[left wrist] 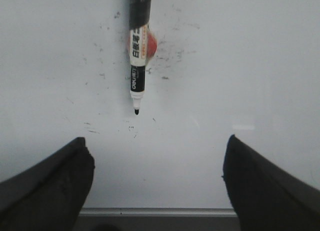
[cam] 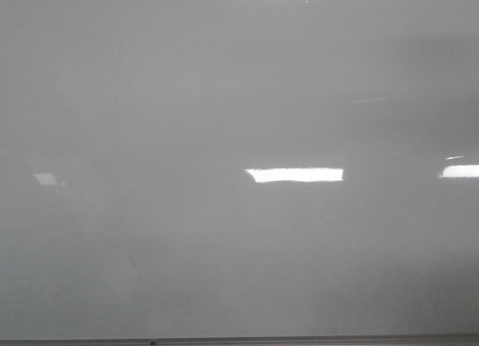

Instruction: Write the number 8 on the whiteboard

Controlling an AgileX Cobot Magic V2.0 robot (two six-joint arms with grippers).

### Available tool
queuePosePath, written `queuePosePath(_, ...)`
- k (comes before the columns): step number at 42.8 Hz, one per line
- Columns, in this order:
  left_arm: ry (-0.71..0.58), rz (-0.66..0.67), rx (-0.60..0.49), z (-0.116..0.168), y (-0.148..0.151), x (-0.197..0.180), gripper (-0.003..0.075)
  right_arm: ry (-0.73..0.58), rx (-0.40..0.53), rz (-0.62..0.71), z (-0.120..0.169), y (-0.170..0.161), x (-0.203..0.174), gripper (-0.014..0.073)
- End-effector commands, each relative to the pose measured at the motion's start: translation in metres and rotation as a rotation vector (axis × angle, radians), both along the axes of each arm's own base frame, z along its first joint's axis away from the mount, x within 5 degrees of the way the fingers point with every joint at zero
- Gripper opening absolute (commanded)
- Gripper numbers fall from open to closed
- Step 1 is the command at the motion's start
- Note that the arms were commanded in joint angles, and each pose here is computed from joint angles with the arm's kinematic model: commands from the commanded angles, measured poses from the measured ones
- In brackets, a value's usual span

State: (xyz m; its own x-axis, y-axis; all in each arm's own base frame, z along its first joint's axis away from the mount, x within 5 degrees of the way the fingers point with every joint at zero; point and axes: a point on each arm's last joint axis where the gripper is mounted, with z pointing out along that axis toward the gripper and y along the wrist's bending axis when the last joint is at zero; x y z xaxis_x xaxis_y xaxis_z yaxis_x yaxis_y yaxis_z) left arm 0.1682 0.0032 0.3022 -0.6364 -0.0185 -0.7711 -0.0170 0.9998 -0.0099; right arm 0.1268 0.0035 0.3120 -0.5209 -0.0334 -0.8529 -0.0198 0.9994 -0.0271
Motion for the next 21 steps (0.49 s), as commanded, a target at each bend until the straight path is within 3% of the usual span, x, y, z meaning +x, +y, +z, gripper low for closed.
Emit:
queuePosePath(1,-0.049,-0.005,0.010,0.011,0.000,0.023,0.0544,-0.096,-0.017,0.014,0.016,0.000,0.003,0.0624)
queuePosePath(21,-0.012,-0.003,0.010,-0.022,0.001,0.097,0.0544,-0.100,-0.016,0.014,0.016,0.000,0.004,0.0624)
